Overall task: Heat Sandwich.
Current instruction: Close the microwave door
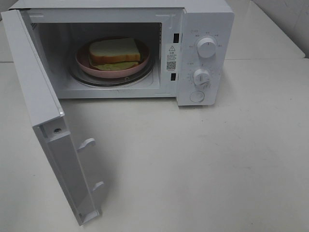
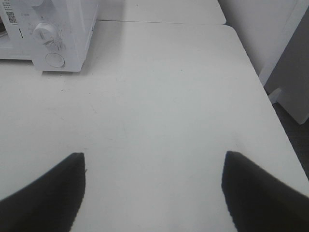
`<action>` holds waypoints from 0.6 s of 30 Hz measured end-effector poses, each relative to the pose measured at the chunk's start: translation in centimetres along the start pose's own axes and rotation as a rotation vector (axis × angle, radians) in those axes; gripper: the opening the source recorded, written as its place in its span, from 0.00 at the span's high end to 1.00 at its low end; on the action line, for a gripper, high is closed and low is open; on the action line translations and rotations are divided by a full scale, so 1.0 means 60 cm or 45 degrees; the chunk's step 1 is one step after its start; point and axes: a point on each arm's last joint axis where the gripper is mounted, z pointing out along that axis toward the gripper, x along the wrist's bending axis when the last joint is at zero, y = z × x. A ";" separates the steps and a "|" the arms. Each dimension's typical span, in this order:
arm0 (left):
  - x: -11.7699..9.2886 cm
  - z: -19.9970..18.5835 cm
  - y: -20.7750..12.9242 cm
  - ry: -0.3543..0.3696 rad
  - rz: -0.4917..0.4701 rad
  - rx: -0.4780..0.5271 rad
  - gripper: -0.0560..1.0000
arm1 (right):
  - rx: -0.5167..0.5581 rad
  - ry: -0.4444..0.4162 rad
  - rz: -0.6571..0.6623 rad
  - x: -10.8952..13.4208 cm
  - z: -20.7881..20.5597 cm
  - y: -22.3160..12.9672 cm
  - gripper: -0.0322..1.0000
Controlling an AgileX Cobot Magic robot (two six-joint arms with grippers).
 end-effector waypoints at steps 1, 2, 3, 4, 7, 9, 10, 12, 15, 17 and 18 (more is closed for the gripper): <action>0.000 0.000 0.000 0.000 0.000 0.000 0.03 | 0.000 0.000 0.000 0.000 0.000 0.000 0.24; 0.000 0.000 0.000 0.000 0.000 0.000 0.03 | 0.000 0.000 0.000 0.000 0.000 0.000 0.24; 0.000 0.000 0.000 0.000 0.000 0.000 0.03 | 0.000 0.000 0.000 0.000 0.000 0.000 0.24; 0.000 0.000 0.000 0.000 0.000 0.000 0.03 | 0.000 0.000 0.000 0.000 0.000 0.000 0.24; 0.000 0.000 0.000 0.000 0.000 0.000 0.03 | 0.000 0.000 0.000 0.000 0.000 0.000 0.24; 0.000 0.000 0.000 0.000 0.000 0.000 0.03 | 0.000 0.000 0.000 0.000 0.000 0.000 0.24; 0.000 0.000 0.000 0.000 0.000 0.000 0.03 | 0.000 0.000 0.000 0.000 0.000 0.000 0.24; 0.000 0.000 0.000 0.000 0.000 0.000 0.03 | 0.000 0.000 0.000 0.000 0.000 0.000 0.24; 0.000 0.000 0.000 0.000 0.000 0.000 0.03 | 0.000 0.000 0.000 0.000 0.000 0.000 0.24; 0.000 0.000 0.000 0.000 0.000 0.000 0.03 | 0.000 0.000 0.000 0.000 0.000 0.000 0.24; 0.000 0.000 0.000 0.000 0.000 0.000 0.03 | 0.000 0.000 0.000 0.000 0.000 0.000 0.24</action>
